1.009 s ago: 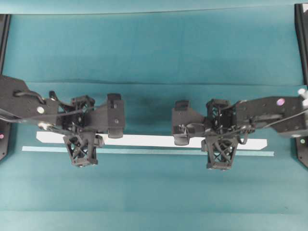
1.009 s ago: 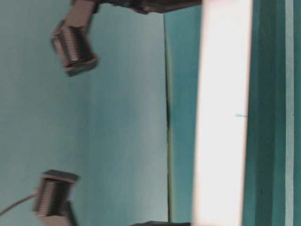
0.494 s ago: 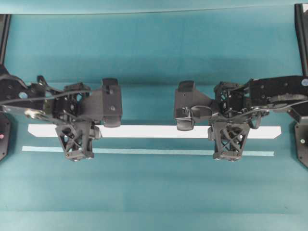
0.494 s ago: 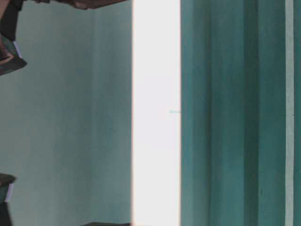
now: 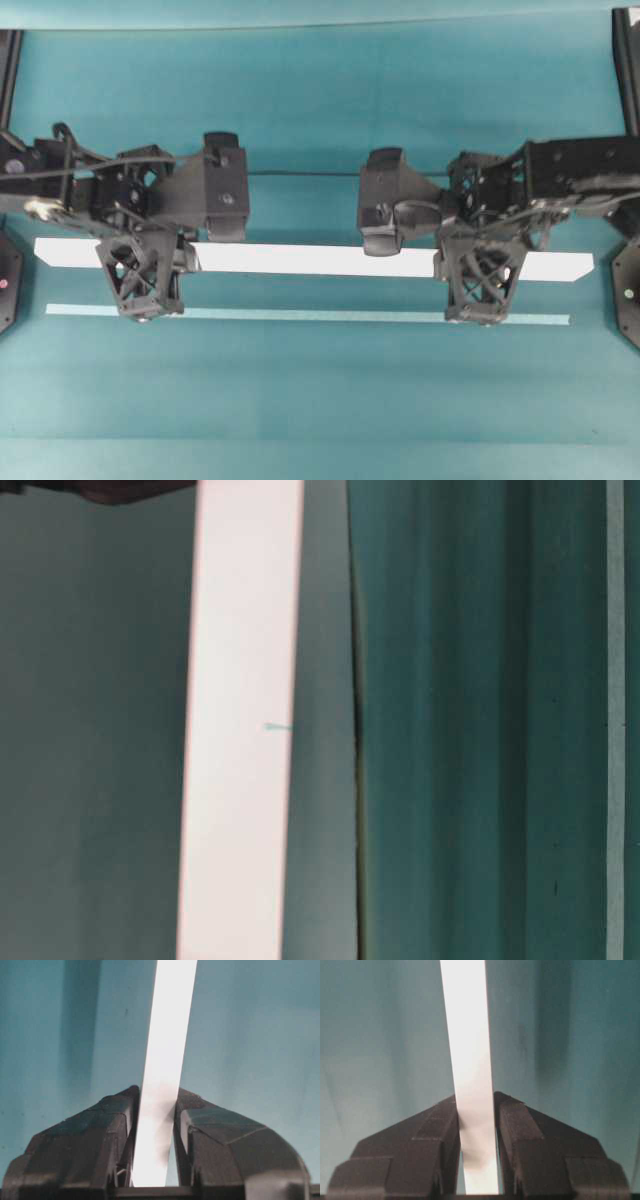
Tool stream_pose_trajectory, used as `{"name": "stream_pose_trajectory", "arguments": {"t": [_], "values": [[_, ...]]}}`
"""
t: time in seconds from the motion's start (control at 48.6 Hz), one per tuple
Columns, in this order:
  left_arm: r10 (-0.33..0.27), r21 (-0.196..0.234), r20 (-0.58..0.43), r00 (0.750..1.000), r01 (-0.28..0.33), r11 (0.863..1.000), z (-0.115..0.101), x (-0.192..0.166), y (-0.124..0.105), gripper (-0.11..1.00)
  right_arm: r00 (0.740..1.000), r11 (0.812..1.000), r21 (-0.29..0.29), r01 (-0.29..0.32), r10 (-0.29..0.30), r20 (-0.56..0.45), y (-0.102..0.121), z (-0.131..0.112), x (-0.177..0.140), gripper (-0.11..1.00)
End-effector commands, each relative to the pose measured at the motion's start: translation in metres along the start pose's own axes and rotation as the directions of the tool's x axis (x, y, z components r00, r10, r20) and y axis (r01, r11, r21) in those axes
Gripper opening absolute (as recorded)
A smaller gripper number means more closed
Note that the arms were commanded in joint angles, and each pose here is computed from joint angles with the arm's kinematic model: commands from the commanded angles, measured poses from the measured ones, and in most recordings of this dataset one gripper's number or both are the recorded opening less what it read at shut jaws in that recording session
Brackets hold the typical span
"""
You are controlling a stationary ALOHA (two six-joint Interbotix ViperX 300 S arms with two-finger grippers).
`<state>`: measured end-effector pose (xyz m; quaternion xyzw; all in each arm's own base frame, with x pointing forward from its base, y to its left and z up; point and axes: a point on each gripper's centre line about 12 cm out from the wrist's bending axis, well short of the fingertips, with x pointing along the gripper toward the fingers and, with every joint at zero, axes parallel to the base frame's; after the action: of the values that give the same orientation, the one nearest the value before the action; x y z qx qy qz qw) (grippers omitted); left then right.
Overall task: Lift a wooden board with both hands.
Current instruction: 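Lift the white board with both grippers and pull it back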
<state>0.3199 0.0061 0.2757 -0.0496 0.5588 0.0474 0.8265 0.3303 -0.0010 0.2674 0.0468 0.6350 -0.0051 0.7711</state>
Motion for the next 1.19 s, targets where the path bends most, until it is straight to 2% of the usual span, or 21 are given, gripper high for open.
{"name": "stream_pose_trajectory", "arguments": {"t": [0.0,0.577,0.947,1.174], "values": [[0.0,-0.009,0.056,0.998,0.001,1.0,0.01,-0.022,0.002,0.19,1.0,1.0,-0.003,-0.005,0.005,0.027,0.002,0.006,-0.019,0.22],[0.007,-0.026,0.05,0.999,-0.006,1.0,0.034,-0.083,0.003,0.19,1.0,1.0,-0.013,-0.006,0.006,0.001,0.006,0.015,-0.083,0.22],[0.005,-0.043,0.094,0.996,-0.001,0.999,0.049,-0.123,0.003,0.19,0.996,1.0,0.0,-0.012,0.012,0.089,0.01,0.029,-0.137,0.22],[0.012,-0.049,0.061,0.998,-0.009,0.999,0.056,-0.136,0.005,0.19,0.994,1.0,0.0,-0.012,0.012,0.112,0.009,0.031,-0.148,0.22]]}}
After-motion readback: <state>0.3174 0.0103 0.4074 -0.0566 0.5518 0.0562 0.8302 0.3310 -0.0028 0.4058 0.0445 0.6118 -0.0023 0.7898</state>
